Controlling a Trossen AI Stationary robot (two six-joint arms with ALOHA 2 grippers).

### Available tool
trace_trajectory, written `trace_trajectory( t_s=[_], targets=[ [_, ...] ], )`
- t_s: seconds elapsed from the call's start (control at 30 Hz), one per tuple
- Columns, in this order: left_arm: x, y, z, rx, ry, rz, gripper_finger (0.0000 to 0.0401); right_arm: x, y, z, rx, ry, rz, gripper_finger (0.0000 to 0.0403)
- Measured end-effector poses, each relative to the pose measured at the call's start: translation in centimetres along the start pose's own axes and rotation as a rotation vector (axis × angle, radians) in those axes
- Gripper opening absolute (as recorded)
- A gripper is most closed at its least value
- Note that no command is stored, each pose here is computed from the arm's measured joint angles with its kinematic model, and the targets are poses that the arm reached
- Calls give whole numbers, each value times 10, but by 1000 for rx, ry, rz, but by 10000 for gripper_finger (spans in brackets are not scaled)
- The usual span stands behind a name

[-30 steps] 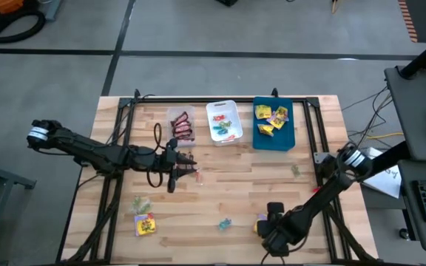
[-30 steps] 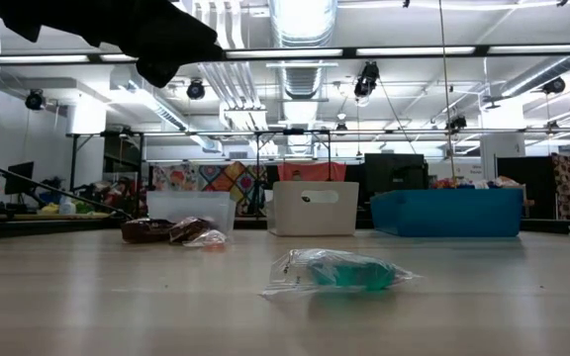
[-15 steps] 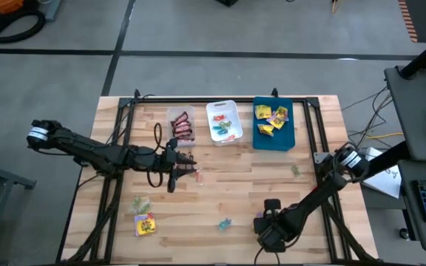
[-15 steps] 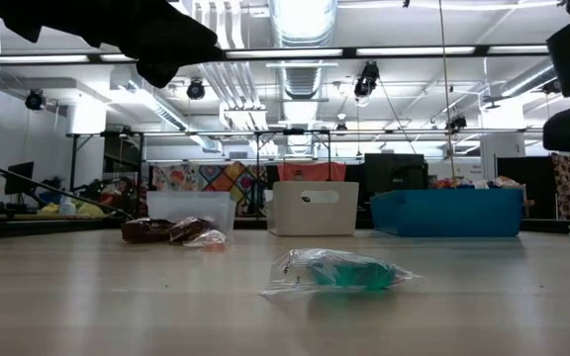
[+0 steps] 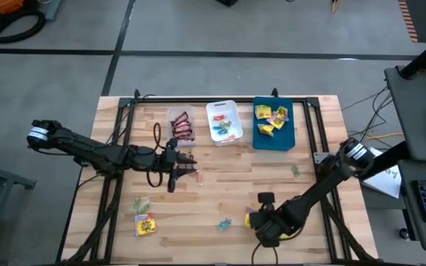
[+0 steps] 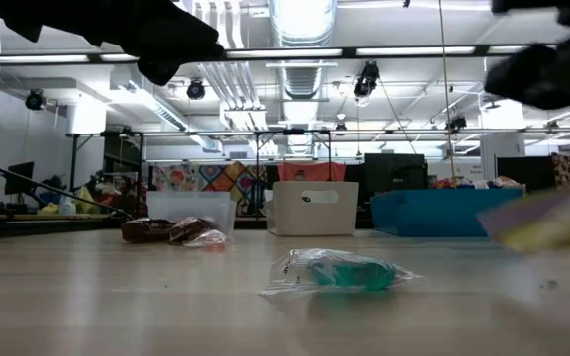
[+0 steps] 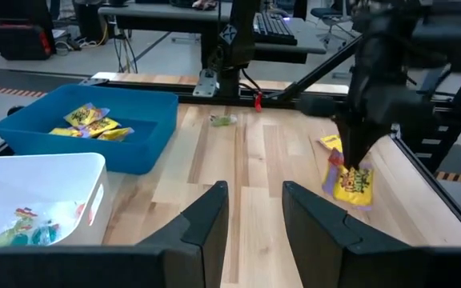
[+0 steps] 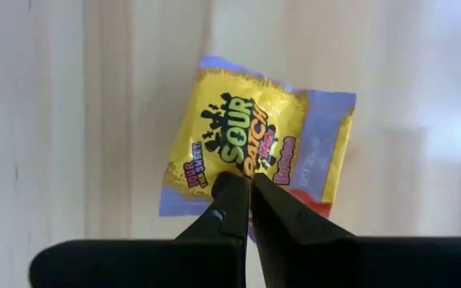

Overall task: Sort candy
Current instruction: Put the bottom right yellow sour patch candy into the blue bin

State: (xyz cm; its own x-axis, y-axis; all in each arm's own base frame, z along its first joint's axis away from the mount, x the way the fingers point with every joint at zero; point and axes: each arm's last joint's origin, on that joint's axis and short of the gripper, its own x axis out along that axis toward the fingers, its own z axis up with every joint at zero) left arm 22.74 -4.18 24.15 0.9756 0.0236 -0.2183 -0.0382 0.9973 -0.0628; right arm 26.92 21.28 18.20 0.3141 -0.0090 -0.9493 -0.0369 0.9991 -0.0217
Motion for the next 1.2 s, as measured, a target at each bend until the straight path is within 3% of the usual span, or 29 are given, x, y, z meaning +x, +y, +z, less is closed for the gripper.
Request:
trace_trajectory(
  t_s=[0.33,0.5,0.83,1.1,1.2],
  targets=[
    [0,0,0,-3,-4,0,103,-47,-20,8,19,-234,-105,8],
    [0,0,0,-3,-6,-1,103,-55,-32,13,31,-261,-133,8],
    [0,0,0,-2,-5,-1,103,-23,-39,1,-22,-276,-191,9],
    [1,0,0,-2,-6,-1,103,-4,-66,-39,-23,-563,-71,19],
    [1,0,0,-3,-8,-1,103,4,-79,-53,-7,-599,-70,38]
  ],
)
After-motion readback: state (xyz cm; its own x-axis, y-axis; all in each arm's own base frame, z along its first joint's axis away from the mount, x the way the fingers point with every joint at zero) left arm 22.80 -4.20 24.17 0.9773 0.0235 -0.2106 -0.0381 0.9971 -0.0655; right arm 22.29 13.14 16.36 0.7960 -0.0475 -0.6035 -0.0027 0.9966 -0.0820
